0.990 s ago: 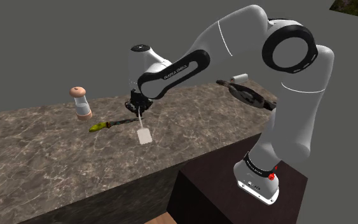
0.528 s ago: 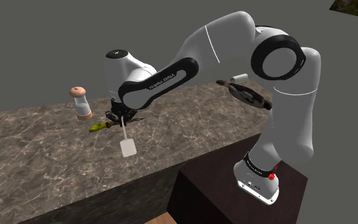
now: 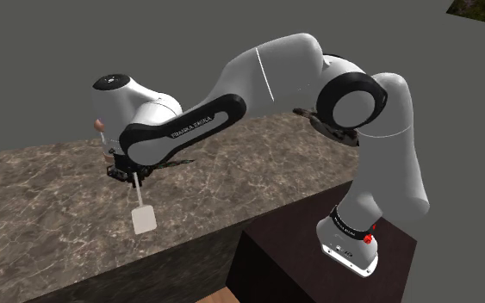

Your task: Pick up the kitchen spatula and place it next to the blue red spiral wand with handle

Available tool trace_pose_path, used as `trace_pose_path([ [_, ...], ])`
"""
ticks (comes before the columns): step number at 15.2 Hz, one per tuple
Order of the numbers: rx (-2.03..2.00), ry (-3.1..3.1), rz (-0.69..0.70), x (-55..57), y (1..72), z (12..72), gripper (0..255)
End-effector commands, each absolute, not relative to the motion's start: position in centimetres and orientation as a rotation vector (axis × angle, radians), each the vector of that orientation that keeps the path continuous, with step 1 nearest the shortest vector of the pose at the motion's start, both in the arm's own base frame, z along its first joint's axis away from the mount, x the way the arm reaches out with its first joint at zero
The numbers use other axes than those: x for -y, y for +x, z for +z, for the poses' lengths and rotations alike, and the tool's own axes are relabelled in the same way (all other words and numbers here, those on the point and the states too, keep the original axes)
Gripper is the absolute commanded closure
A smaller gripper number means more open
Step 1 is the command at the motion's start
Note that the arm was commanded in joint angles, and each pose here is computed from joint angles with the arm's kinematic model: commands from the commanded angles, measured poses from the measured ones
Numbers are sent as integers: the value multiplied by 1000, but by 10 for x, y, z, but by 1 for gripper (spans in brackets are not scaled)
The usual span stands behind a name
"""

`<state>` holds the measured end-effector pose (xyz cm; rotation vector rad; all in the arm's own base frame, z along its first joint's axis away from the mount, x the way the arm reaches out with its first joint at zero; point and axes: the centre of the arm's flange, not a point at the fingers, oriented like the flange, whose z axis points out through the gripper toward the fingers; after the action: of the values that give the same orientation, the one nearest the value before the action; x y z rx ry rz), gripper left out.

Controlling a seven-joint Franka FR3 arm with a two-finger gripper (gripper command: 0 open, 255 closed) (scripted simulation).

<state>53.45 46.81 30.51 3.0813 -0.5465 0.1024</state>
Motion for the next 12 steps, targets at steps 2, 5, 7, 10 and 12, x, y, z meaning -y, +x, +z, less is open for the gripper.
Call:
trace_pose_path([
  [2,548,3080,102,-506,535,305,255],
  [5,548,3080,102,-528,534,295,255],
  [7,548,3080,102,-528,534,284,255],
  [10,548,3080,102,-528,534,269,255],
  [12,548,3080,102,-528,534,258,255],
])
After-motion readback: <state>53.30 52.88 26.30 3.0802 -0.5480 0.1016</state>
